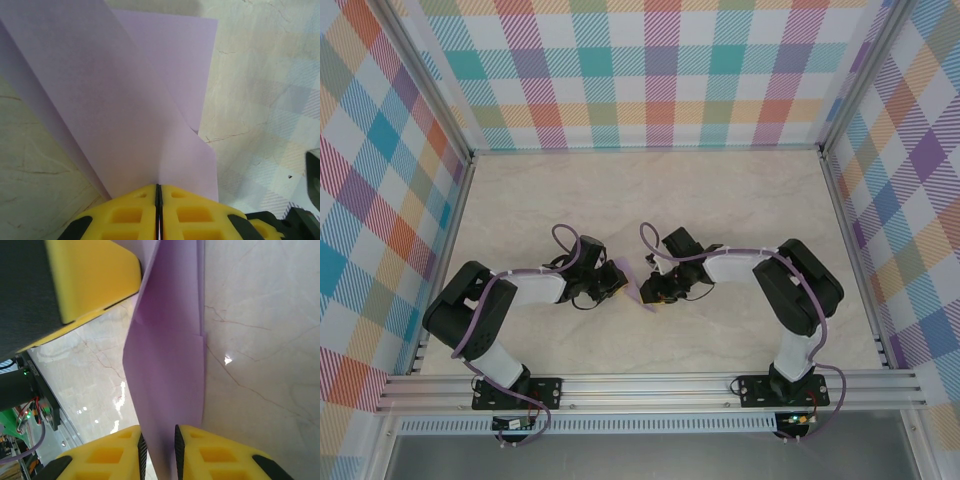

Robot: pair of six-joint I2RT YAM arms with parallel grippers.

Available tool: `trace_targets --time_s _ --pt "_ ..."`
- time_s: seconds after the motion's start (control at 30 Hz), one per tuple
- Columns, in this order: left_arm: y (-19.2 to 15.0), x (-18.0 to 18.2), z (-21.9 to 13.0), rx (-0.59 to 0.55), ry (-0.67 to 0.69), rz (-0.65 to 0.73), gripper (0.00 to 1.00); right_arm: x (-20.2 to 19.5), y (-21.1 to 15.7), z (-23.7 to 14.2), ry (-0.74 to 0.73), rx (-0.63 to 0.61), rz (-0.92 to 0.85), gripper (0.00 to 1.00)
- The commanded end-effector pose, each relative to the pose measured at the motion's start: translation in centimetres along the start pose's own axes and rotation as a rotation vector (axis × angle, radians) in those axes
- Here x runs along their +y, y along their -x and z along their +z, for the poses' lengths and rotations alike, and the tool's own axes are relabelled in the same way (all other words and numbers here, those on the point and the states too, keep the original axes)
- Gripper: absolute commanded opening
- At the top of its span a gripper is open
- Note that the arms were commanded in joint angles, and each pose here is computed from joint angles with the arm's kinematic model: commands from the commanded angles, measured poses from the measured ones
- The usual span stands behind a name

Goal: Fold a paper plane with a square sheet of paper (pick it up from the middle)
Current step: Fold the wing for the fifth time at the center of the table.

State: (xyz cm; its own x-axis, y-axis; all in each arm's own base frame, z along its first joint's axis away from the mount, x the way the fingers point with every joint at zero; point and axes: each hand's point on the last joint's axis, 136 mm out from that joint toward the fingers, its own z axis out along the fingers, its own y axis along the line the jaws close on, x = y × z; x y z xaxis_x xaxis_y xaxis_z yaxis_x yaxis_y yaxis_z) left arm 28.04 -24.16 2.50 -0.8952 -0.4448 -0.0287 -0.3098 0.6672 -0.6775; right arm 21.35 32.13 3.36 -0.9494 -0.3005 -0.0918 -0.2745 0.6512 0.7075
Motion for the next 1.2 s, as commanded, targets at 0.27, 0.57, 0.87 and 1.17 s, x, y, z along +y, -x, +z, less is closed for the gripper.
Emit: trace_targets --time_s 0.27,0.57,0.87,1.17 --pt "-0.2 -0.4 0.2 0.007 0.005 0.031 0.09 1.3 0.3 -1.4 0.005 -0.021 -0.012 0.25" --pt "-0.2 -0.5 0.2 0.005 0.004 0.030 0.09 -0.2 -0.5 -0.3 -0.016 0.018 0.020 0.15" --pt "-0.1 -0.3 0.4 0.004 0.011 0.029 0.09 -1.7 -1.2 0.8 -0.038 0.050 0.049 0.14" --pt "0.0 -0.4 0.5 0.005 0.014 0.033 0.09 -1.8 -1.4 0.7 -0.044 0.054 0.043 0.17"
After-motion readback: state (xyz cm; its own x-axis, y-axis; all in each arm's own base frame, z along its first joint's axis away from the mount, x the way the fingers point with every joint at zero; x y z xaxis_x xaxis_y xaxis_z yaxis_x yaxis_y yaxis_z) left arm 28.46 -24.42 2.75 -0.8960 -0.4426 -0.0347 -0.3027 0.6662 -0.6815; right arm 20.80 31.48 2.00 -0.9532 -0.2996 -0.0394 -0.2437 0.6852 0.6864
